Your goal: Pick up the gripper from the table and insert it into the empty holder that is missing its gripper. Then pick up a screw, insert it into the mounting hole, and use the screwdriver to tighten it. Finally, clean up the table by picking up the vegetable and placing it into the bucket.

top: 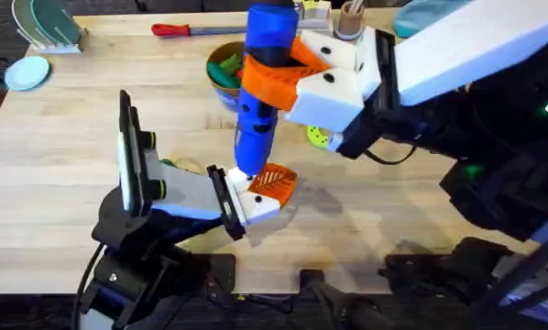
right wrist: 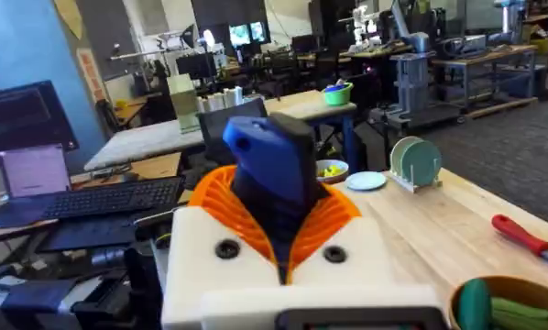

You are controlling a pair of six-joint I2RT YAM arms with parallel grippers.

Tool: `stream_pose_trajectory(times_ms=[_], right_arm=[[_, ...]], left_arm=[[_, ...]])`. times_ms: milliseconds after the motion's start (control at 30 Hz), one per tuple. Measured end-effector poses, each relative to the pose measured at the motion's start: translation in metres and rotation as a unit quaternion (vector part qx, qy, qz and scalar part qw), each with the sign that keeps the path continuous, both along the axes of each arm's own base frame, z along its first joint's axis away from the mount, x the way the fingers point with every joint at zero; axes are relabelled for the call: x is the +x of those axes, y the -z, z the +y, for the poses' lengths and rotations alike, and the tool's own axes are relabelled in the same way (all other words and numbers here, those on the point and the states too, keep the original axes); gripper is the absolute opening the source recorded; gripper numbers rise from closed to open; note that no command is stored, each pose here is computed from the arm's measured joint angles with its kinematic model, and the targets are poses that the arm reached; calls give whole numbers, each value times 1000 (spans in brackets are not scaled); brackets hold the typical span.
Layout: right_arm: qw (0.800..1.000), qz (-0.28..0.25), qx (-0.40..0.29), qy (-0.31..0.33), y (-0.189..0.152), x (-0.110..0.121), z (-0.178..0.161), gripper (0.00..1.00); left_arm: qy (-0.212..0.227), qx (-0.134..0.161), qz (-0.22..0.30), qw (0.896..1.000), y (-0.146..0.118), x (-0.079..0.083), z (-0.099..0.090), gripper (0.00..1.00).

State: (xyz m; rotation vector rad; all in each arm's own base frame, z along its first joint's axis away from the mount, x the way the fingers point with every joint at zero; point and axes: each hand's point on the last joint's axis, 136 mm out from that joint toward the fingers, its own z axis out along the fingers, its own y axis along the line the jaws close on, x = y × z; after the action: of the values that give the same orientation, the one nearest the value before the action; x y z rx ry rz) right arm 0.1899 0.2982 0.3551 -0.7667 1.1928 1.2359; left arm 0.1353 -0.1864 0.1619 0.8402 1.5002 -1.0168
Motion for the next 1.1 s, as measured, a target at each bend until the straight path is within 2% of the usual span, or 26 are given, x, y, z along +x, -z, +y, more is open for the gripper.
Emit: stream_pose_trajectory(times_ms=[1000, 1100], right_arm=[[1000, -1, -14, 5, 5, 1, 0, 19], [1000, -15, -2, 4, -2, -2, -2, 19]], left_arm=[[0, 0, 0, 1000, 0, 0, 0, 13], [0, 0, 0, 1000, 0, 0, 0, 13]])
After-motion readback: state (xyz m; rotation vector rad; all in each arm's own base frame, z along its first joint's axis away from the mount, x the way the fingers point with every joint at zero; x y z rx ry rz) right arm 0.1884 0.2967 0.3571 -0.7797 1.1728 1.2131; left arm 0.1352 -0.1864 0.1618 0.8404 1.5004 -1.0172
